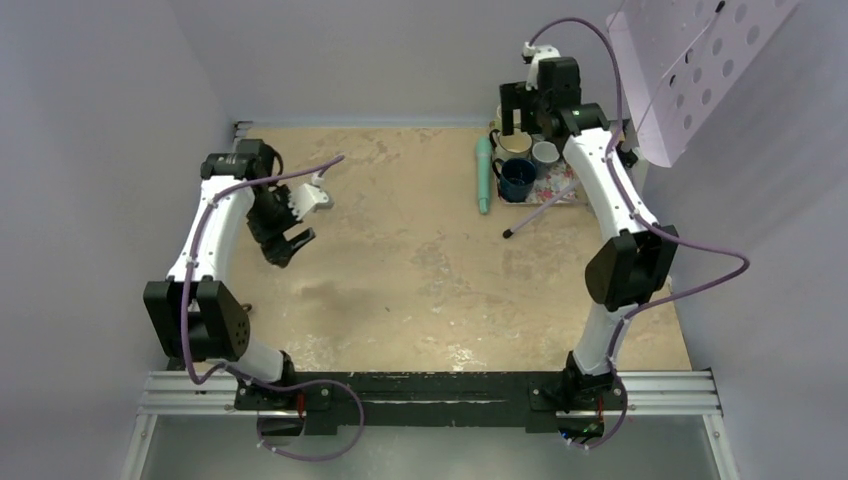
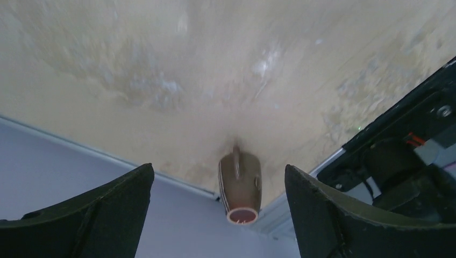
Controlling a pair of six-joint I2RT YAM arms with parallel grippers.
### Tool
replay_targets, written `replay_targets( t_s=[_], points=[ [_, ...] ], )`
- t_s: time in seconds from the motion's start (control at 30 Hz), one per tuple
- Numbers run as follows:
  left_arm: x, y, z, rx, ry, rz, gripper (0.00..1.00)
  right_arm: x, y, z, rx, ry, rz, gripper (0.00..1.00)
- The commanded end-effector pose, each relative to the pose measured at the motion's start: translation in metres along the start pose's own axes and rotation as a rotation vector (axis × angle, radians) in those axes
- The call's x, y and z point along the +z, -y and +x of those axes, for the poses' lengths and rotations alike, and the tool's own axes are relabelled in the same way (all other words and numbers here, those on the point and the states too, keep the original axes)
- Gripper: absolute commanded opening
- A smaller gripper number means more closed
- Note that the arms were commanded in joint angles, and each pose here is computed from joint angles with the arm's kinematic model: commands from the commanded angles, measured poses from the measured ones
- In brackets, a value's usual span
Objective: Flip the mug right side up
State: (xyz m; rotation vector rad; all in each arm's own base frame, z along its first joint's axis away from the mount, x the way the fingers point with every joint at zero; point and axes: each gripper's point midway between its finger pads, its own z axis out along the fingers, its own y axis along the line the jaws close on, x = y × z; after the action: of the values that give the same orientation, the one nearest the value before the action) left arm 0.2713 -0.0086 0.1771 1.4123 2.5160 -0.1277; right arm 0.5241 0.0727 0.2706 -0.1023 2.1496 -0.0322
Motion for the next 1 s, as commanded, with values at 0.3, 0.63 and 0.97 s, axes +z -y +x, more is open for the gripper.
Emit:
replay_targets(
  t_s=[0.3, 0.63, 0.97],
  points=[
    [0.061, -0.017, 0.147, 0.009, -0.432, -0.042, 0.84, -0.059, -0.119, -0.008, -0.172, 0.168, -0.251, 0.99],
    [0.083, 0.002, 0.19, -0.034, -0.568, 0.021, 0.67, -0.063, -0.134, 0.014, -0.182, 0.134, -0.298, 0.99],
    [0.11, 0.003, 0.192, 0.005, -0.53, 0.038, 0.18, -0.072, -0.137, 0.01, -0.168, 0.162, -0.322, 0.99]
  ],
)
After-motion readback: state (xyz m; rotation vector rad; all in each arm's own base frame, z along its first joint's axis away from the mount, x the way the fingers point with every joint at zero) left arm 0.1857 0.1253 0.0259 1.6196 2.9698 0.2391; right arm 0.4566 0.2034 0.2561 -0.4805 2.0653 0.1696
